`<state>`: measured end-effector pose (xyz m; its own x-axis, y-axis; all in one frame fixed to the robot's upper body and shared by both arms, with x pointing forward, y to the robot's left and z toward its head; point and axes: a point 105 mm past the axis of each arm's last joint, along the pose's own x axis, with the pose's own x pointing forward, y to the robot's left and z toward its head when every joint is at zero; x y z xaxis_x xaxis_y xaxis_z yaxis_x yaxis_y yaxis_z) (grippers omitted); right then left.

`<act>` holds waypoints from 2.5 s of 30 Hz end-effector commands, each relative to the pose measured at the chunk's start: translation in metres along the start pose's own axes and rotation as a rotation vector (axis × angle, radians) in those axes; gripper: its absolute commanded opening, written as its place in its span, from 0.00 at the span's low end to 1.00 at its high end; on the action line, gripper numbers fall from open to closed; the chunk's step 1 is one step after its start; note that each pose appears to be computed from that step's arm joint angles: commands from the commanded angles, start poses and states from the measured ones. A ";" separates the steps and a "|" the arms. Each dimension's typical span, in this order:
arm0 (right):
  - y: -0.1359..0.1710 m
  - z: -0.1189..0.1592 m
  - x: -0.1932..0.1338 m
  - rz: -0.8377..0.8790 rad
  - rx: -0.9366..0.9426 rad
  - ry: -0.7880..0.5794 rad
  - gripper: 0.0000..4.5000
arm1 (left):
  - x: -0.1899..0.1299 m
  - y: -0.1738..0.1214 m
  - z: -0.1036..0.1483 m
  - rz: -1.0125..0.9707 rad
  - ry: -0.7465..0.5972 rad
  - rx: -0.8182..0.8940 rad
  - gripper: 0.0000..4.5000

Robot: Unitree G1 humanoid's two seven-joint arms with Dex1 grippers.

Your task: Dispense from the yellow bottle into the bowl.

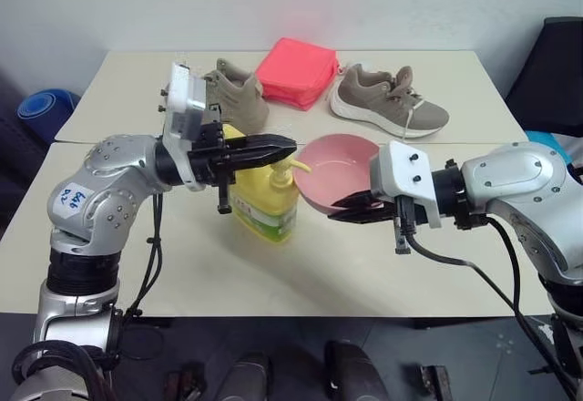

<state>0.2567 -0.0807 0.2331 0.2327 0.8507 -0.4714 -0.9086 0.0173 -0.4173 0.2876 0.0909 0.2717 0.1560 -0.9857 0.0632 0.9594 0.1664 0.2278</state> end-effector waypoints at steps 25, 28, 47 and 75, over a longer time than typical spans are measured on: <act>0.004 0.009 0.007 -0.008 -0.042 -0.043 0.00 | -0.002 -0.004 -0.067 0.069 0.395 -0.311 0.02; 0.003 0.009 0.007 -0.011 -0.040 -0.047 0.00 | -0.002 -0.008 -0.073 0.059 0.430 -0.329 0.02; -0.009 -0.008 -0.006 -0.102 -0.012 -0.033 0.00 | -0.024 0.018 -0.031 0.155 0.204 -0.284 0.02; -0.009 -0.210 -0.047 -0.449 0.222 -0.017 0.28 | -0.141 -0.016 -0.128 0.509 0.230 -0.064 1.00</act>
<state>0.3261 -0.2234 0.0803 0.5839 0.7361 -0.3423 -0.8048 0.4698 -0.3627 0.2796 0.2183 0.1285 0.6170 -0.7829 -0.0802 0.7867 0.6110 0.0879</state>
